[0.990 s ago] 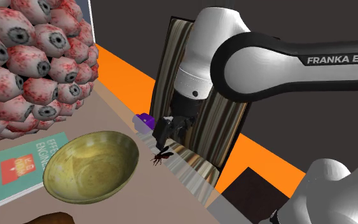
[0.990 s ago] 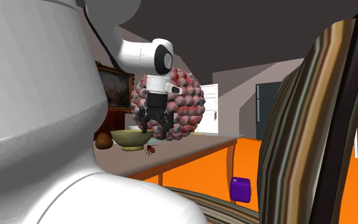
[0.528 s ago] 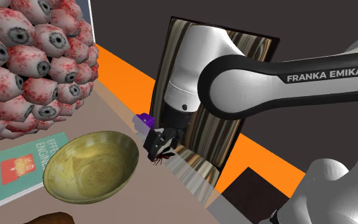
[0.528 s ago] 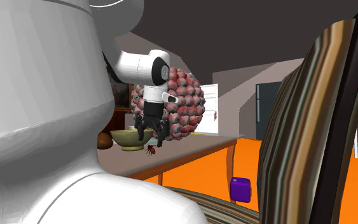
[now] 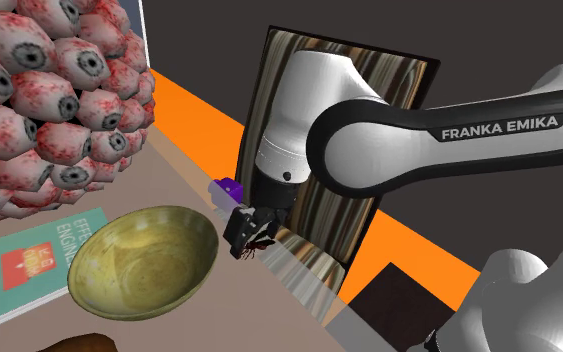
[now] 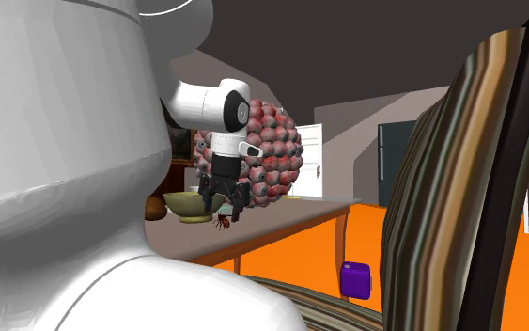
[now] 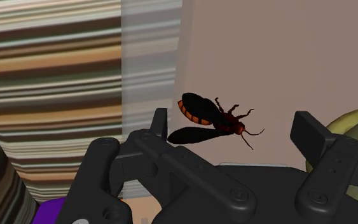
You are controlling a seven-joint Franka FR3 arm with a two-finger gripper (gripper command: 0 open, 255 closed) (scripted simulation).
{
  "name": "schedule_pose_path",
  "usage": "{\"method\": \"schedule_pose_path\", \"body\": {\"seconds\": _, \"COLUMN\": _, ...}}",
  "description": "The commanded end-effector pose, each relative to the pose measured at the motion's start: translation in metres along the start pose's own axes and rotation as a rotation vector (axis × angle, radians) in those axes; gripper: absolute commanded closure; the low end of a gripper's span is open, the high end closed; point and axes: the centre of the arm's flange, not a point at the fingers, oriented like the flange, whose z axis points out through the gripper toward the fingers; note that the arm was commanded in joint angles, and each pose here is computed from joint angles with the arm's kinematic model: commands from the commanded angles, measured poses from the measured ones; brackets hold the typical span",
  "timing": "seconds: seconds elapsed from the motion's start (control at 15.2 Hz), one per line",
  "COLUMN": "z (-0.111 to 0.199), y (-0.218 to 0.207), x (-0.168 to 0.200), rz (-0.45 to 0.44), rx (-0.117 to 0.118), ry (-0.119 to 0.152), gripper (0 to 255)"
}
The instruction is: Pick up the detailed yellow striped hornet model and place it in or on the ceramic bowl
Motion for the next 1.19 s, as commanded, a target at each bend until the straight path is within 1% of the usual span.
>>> {"method": "schedule_pose_path", "body": {"seconds": 0.0, "z": 0.0, "y": 0.0, "x": 0.0, "rz": 0.0, "rx": 0.0, "ry": 0.0, "gripper": 0}}
{"method": "schedule_pose_path", "body": {"seconds": 0.07, "z": 0.0, "y": 0.0, "x": 0.0, "rz": 0.0, "rx": 0.0, "ry": 0.0, "gripper": 255}}
{"method": "schedule_pose_path", "body": {"seconds": 0.66, "z": 0.0, "y": 0.0, "x": 0.0, "rz": 0.0, "rx": 0.0, "ry": 0.0, "gripper": 255}}
{"method": "schedule_pose_path", "body": {"seconds": 1.12, "z": -0.036, "y": -0.007, "x": 0.002, "rz": 0.0, "rx": 0.0, "ry": 0.0, "gripper": 255}}
